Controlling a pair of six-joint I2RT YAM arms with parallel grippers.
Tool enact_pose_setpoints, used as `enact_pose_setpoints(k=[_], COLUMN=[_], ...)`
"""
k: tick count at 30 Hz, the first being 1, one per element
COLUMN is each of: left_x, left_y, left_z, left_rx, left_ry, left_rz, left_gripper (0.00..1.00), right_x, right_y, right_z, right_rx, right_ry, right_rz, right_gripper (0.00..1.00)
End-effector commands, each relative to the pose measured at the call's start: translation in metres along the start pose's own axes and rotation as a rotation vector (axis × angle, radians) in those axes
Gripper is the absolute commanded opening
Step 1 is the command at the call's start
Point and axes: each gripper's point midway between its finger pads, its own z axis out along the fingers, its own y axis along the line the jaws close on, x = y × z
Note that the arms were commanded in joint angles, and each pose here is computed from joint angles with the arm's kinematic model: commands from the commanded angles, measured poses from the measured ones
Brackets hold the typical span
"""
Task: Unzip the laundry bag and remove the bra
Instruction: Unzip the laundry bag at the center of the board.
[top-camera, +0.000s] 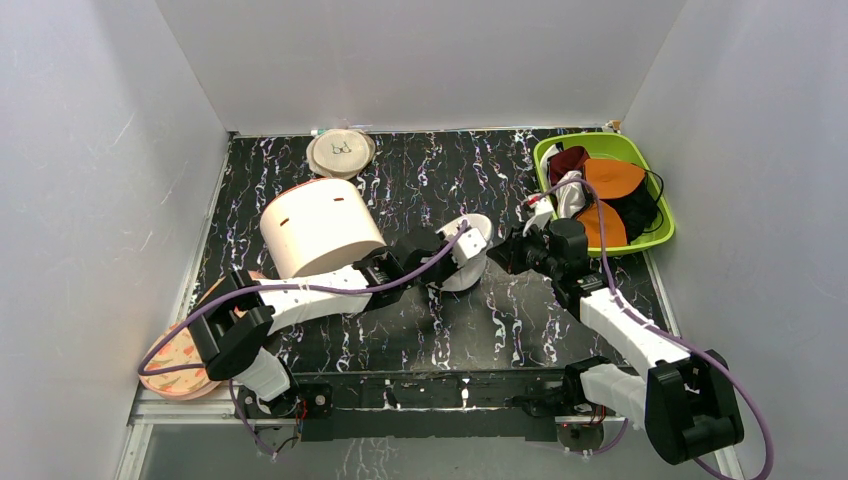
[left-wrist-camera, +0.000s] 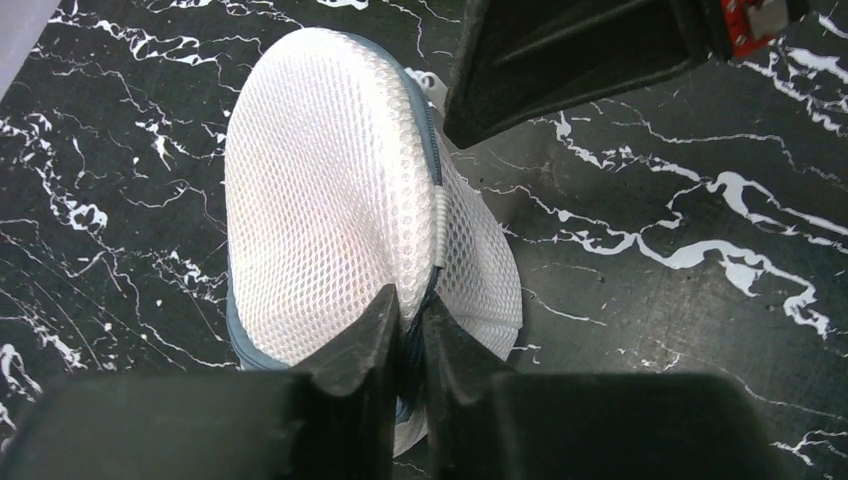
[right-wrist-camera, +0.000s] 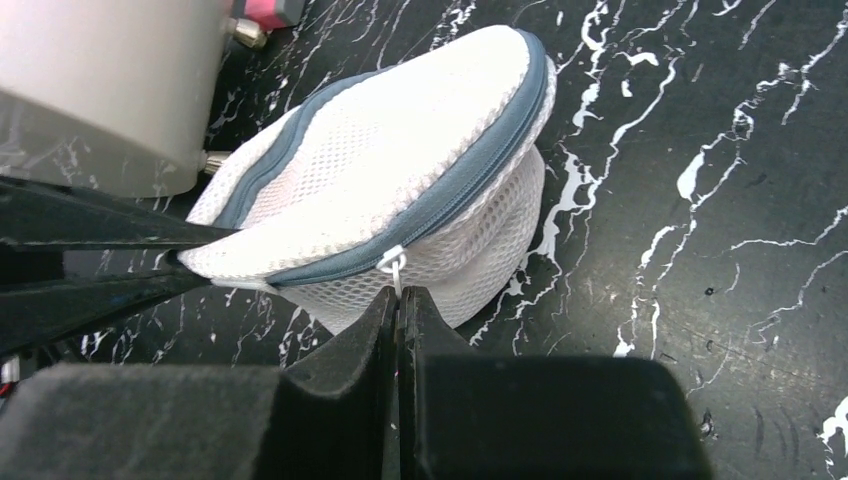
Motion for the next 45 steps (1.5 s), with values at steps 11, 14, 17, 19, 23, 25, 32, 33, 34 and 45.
enact_pose_setpoints(k=[11, 14, 17, 19, 23, 25, 32, 33, 34, 45], left_x=[-0.060, -0.058, -0.053, -0.049, -0.043, -0.043, -0.041, -0.041, -0.041, -0.044], left_y=[-0.011, -0.010, -0.003, 0.000, -0.001, -0.001, 0.003, 0.004, 0.005, 0.006], left_z=[-0.031, -0.031, -0.025, -0.022, -0.018, -0.017, -0.018, -0.019, -0.019, -0.022], left_rx=[0.112, 0.101, 0.060, 0.045, 0.045, 0.047, 0.025, 0.020, 0.019, 0.014], left_ry=[-0.179, -0.178, -0.149, -0.129, -0.103, -0.098, -0.093, -0.092, -0.093, -0.093], left_rz=[0.014, 0.013, 0.013, 0.009, 0.008, 0.006, 0.018, 0.022, 0.022, 0.038], left_gripper=[0.60, 0.59, 0.49, 0.45, 0.44, 0.41, 0.22, 0.20, 0.19, 0.02], right_x=[-0.025, -0.023, -0.027, -0.030, -0.033, -0.033, -0.034, -0.034, -0.034, -0.037], right_y=[0.069, 0.075, 0.078, 0.079, 0.079, 0.081, 0.079, 0.078, 0.078, 0.047], right_z=[-0.014, -0.013, -0.014, -0.015, -0.016, -0.017, -0.014, -0.013, -0.012, -0.004], right_rx=[-0.239, -0.255, -0.260, -0.261, -0.252, -0.257, -0.245, -0.244, -0.245, -0.058], right_ry=[-0.009, 0.011, 0.003, -0.003, -0.012, -0.014, -0.016, -0.013, -0.012, -0.033], right_rz=[-0.087, -0.094, -0.104, -0.108, -0.111, -0.110, -0.105, -0.102, -0.100, -0.025], right_gripper=[0.00, 0.00, 0.00, 0.00, 0.00, 0.00, 0.00, 0.00, 0.00, 0.00])
